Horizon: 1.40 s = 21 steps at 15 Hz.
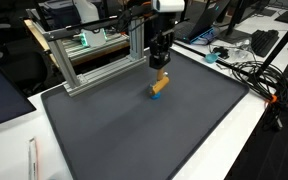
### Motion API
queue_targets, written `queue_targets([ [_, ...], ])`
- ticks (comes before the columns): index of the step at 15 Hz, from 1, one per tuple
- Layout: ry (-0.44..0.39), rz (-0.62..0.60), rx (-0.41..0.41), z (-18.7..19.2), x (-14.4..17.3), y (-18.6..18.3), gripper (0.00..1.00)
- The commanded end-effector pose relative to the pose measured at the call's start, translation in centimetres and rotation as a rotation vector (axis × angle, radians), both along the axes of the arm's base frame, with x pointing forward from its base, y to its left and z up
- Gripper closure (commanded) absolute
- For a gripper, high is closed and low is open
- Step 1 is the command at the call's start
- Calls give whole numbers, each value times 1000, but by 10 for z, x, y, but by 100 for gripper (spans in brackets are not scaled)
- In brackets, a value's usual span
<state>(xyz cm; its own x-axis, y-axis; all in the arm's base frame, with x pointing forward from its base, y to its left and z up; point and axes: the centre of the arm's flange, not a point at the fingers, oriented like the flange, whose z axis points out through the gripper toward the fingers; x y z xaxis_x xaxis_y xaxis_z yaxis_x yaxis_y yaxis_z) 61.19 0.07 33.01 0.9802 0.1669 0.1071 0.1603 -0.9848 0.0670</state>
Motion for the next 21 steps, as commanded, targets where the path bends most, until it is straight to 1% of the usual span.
queue_targets([
  [1,-2,-11,10,-8,10,-10,78],
  [7,12,-11,18,-16,20,-13,78],
  [15,56,8,69,-29,30,-17,78],
  [19,82,10,75,-35,32,-19,78],
  [21,60,6,65,-34,32,-19,78],
])
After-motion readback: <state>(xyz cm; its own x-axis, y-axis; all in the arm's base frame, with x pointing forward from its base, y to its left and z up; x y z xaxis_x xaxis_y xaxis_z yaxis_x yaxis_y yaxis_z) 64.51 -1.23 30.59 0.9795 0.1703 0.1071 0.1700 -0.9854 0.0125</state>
